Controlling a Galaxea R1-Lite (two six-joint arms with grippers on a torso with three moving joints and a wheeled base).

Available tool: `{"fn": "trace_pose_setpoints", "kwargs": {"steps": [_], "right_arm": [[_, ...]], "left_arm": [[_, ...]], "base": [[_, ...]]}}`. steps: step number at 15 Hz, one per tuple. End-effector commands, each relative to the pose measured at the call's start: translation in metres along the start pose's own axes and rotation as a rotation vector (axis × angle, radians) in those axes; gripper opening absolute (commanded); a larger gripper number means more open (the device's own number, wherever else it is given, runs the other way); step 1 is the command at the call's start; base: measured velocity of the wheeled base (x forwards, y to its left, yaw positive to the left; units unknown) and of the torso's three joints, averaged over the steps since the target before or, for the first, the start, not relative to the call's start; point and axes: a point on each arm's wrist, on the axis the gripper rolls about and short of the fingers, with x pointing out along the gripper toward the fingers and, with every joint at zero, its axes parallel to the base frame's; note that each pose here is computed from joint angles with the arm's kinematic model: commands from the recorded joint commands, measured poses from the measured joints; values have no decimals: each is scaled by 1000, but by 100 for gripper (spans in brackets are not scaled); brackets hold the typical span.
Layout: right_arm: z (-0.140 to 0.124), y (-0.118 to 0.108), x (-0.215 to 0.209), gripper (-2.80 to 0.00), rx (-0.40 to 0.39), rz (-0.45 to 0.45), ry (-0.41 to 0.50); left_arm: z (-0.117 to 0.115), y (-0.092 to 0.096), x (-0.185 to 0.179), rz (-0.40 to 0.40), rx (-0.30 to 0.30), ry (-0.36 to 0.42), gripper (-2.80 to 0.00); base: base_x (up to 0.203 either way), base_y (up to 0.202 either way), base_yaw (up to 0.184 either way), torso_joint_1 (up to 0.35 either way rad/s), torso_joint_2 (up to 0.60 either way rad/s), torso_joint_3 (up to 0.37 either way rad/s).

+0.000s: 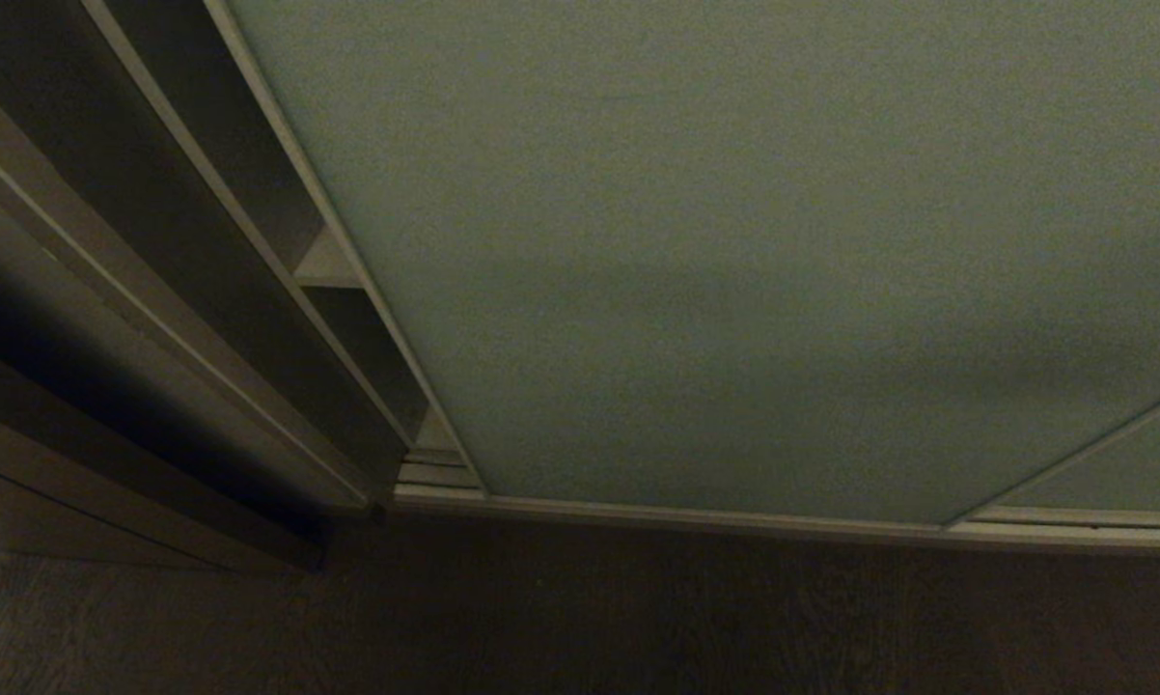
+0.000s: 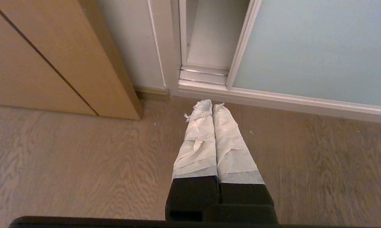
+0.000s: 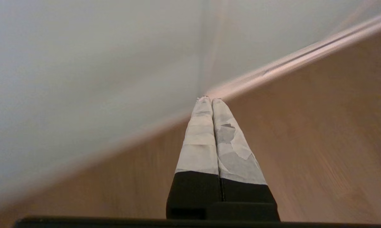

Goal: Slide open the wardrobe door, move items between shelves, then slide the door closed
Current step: Close the door

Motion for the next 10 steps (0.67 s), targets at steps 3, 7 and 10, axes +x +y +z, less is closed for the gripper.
{"fn": "trace_pose_setpoints", "kwargs": {"steps": [3, 7, 10], "right_arm": [[55, -42, 45, -280, 179, -131, -101], [93, -65, 83, -280, 309, -81, -131], [108, -76, 112, -280, 444, 93, -71]], "left_arm": [[0, 0, 0, 1, -1, -1, -280], [0, 0, 0, 1, -1, -1, -280], [0, 0, 0, 1, -1, -1, -280]], "base": [[0, 0, 0, 0, 0, 0], [0, 0, 0, 0, 0, 0], [0, 0, 0, 0, 0, 0]]}}
